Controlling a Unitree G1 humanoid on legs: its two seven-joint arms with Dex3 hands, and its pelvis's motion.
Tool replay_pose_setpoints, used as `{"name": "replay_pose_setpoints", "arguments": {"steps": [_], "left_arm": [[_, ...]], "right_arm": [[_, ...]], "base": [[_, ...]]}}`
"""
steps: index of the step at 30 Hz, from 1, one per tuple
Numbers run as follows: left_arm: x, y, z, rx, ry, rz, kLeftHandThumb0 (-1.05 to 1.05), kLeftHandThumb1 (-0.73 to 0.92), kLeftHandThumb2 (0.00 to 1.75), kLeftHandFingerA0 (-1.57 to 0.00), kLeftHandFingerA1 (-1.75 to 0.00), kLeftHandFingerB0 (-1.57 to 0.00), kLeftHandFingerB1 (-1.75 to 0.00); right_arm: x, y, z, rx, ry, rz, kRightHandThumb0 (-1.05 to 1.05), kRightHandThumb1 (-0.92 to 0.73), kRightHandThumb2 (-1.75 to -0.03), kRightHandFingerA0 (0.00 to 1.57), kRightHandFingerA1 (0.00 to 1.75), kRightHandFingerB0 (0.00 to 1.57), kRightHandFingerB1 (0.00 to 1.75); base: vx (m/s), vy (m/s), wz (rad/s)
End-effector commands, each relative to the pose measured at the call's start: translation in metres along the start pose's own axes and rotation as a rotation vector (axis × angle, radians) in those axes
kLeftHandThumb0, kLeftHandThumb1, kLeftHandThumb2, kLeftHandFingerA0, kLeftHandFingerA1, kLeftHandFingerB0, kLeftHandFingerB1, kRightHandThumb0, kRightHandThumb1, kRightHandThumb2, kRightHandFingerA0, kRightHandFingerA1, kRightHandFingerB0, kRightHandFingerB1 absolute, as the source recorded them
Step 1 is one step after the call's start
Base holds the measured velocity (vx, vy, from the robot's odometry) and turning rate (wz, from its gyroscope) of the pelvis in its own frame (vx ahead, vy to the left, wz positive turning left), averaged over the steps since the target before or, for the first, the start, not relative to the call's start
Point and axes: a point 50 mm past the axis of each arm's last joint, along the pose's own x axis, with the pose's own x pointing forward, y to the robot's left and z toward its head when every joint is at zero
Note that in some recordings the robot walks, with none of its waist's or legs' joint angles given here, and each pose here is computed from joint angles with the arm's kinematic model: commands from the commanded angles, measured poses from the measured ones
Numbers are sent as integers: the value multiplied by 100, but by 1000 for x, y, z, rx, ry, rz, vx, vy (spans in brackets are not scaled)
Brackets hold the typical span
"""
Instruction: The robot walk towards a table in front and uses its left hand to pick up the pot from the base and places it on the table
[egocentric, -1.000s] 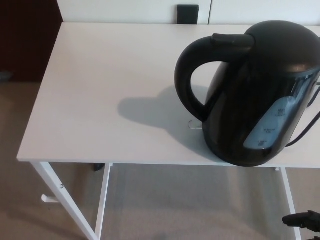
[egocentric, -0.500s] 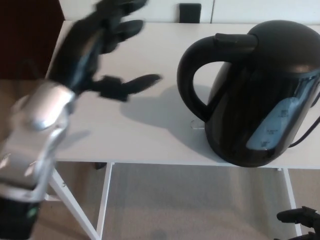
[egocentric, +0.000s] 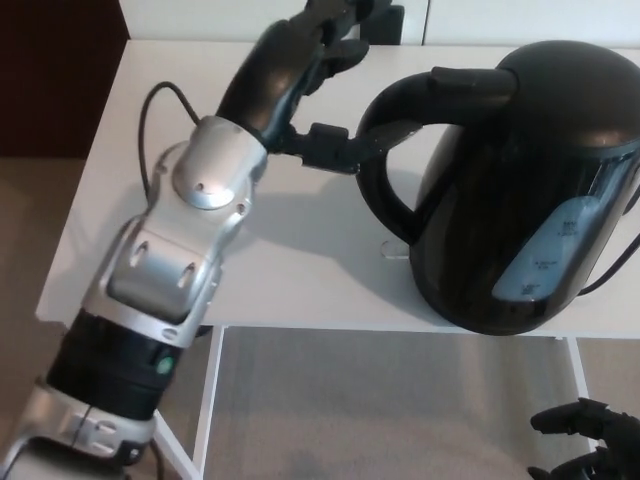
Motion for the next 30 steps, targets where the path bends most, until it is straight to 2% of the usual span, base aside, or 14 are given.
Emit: {"name": "replay_pose_setpoints", "arguments": {"steps": [1,2,5,6,16,24,26,27,30], "left_arm": [[7,-7,1,53,57,56,-62,40,69,-16,-40,-11,-34],[7,-8,1,53,57,57,-63,40,68,-16,-40,-11,-34],[8,-9,2,54,58,58,-63,40,68,-16,-40,-11,-34],[10,-13,2,46,71,45,-63,39,68,-15,-39,-10,-34],[15,-19,-1,85,103,9,-65,40,69,-16,-39,-9,-34],[13,-25,-13,66,129,-26,-53,37,63,-19,-40,-9,-32],[13,-24,-18,71,146,-25,-51,37,62,-18,-39,-10,-32],[13,-23,-20,73,149,-25,-49,36,61,-18,-40,-10,-32],[12,-23,-22,92,159,-22,-49,36,62,-21,-40,-11,-32]], "right_arm": [[0,1,1,-17,6,-15,-80,-28,-92,55,101,44,89],[0,1,1,-18,5,-16,-80,-23,-99,60,92,47,83],[0,2,2,-19,5,-16,-80,-23,-99,60,92,47,83],[0,1,3,-18,0,-19,-82,-27,-94,55,97,47,87],[2,-1,7,-18,4,-22,-82,-26,-94,56,95,44,86],[1,0,5,-22,2,-26,-82,-26,-93,56,94,47,86],[1,0,6,-14,5,-23,-78,-22,-99,61,91,45,80],[0,1,7,23,3,-18,-76,-23,-93,53,97,42,86],[1,0,7,78,4,-10,-80,-25,-88,51,103,40,90]], "base": [[0,0,0],[0,0,0],[0,0,0],[0,0,0],[0,0,0],[0,0,0],[0,0,0],[0,0,0],[0,0,0]]}}
